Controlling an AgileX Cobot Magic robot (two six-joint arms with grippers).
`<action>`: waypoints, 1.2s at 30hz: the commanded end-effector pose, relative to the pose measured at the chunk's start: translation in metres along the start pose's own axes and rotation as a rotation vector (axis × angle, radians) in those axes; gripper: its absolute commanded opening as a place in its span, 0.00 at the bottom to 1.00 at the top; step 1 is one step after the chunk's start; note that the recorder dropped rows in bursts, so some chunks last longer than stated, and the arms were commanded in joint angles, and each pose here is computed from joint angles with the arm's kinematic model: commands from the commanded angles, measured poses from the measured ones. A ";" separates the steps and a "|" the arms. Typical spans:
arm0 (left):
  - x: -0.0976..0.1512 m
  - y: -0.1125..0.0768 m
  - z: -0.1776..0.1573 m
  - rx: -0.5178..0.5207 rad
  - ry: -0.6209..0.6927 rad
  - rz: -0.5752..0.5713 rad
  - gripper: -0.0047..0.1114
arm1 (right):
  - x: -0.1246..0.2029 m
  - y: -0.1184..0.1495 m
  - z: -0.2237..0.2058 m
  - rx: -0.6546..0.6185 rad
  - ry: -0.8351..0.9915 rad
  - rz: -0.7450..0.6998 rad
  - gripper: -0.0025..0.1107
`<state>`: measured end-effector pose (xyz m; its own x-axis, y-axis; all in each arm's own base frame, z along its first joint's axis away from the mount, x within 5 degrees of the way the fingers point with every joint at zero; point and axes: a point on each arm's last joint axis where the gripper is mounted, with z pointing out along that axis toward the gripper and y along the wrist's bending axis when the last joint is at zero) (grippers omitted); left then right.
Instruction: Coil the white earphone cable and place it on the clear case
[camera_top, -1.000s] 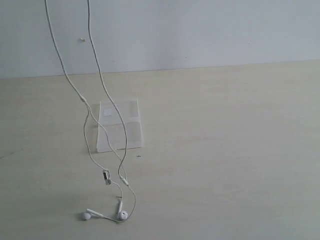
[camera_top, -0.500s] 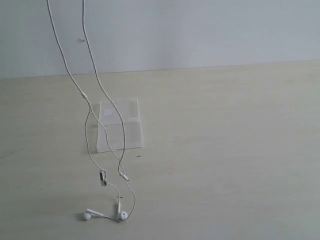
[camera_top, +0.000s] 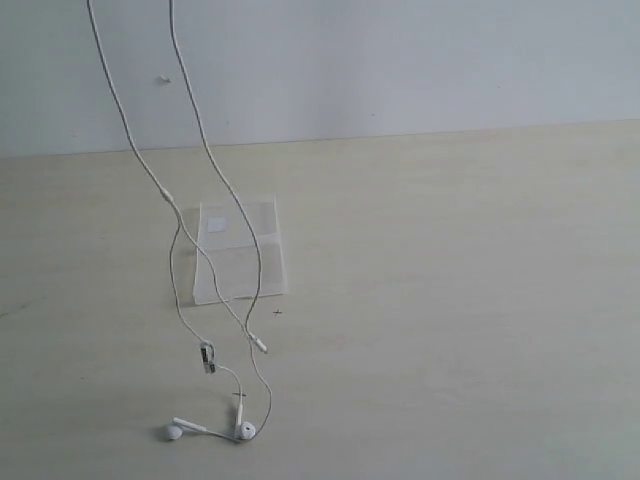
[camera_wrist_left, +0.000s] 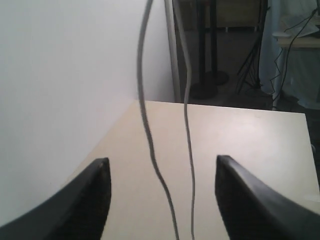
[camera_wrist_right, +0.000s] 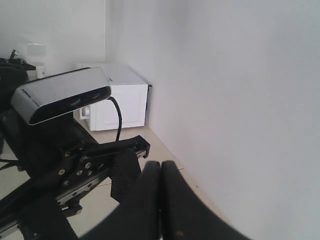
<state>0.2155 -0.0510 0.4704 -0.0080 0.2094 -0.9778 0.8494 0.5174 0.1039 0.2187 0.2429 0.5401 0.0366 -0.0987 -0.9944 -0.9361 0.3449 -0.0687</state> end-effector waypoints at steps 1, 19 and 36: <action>0.002 0.004 0.005 0.017 -0.025 -0.011 0.49 | -0.004 0.002 -0.001 -0.013 -0.032 -0.003 0.02; 0.009 0.009 0.007 0.010 0.027 0.039 0.04 | -0.003 0.003 -0.001 -0.021 -0.013 -0.005 0.02; 0.017 0.006 0.002 -0.041 0.164 -0.022 0.04 | 0.080 -0.012 0.004 0.145 0.463 0.186 0.02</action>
<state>0.2271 -0.0435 0.4513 -0.0984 0.3447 -0.9335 0.8300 0.5459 0.1141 0.2321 0.2344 0.4817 -0.2721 -0.3975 -0.8763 -0.8675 0.4955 0.0445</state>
